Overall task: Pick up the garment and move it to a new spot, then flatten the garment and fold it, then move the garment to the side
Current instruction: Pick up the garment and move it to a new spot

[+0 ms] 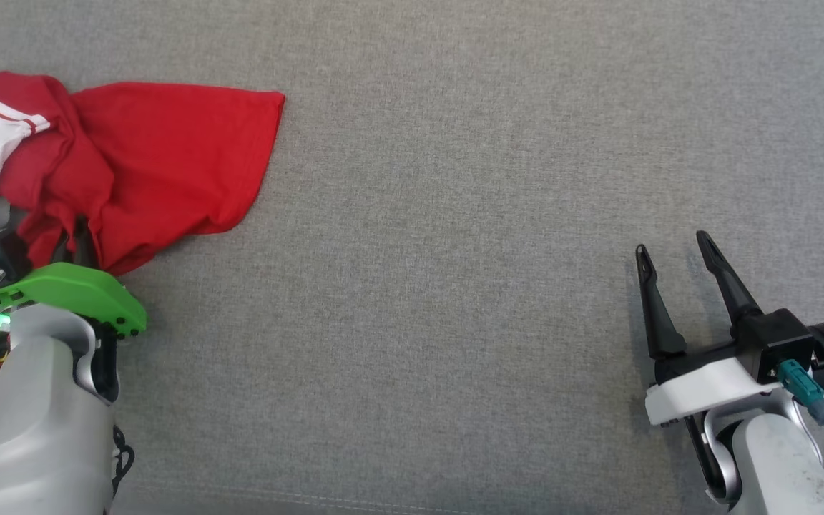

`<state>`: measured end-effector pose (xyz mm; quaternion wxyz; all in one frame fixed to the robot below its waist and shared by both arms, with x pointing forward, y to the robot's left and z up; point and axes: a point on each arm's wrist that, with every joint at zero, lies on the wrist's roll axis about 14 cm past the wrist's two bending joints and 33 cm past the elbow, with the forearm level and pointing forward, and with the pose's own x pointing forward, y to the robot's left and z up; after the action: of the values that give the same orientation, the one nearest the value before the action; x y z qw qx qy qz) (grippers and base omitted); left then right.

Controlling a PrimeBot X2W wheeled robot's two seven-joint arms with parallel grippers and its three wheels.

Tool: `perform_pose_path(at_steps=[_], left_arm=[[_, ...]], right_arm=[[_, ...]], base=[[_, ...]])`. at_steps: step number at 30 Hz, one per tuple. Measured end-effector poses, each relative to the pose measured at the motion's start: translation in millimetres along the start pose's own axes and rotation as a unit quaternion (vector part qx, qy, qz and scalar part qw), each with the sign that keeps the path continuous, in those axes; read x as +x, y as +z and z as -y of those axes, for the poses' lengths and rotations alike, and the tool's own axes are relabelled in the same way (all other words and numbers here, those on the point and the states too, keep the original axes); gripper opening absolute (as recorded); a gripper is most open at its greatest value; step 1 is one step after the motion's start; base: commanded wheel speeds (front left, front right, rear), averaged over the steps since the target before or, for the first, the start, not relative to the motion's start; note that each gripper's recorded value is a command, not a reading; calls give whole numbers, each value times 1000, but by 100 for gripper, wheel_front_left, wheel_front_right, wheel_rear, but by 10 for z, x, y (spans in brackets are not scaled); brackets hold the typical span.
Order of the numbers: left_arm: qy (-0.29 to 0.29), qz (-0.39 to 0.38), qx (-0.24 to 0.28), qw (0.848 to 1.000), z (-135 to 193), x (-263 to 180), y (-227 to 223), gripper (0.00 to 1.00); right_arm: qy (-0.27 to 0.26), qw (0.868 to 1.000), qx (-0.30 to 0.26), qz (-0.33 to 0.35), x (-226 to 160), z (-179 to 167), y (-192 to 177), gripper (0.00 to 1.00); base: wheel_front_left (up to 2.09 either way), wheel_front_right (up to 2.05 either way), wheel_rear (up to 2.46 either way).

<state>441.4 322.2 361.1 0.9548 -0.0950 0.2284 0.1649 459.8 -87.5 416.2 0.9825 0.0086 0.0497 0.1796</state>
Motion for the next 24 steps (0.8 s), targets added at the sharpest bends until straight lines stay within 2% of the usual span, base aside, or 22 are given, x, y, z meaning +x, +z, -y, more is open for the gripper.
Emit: perform_pose_path(at_steps=[4,7,8,12,16,24], left_arm=[[-54,71,11,996,361,-48,388,0],[-108,123,23,986,722,-183,671,0],[-147,151,26,977,989,-325,836,0],[-239,210,32,948,1594,-774,1210,0],[-329,251,21,910,2173,-1358,1495,0],[-458,296,-15,838,2921,-2373,1847,0]], right_arm=[[-15,1000,4,2,-145,25,70,100],[-21,1000,10,7,-250,-4,137,100],[-25,1000,12,12,-320,-10,198,100],[-35,999,14,26,-467,0,328,100],[-56,998,17,38,-628,93,430,100],[-122,991,31,55,-1002,423,542,100]], base=[[0,0,0],[0,0,0],[0,0,0],[0,0,0],[0,0,0],[0,0,0]])
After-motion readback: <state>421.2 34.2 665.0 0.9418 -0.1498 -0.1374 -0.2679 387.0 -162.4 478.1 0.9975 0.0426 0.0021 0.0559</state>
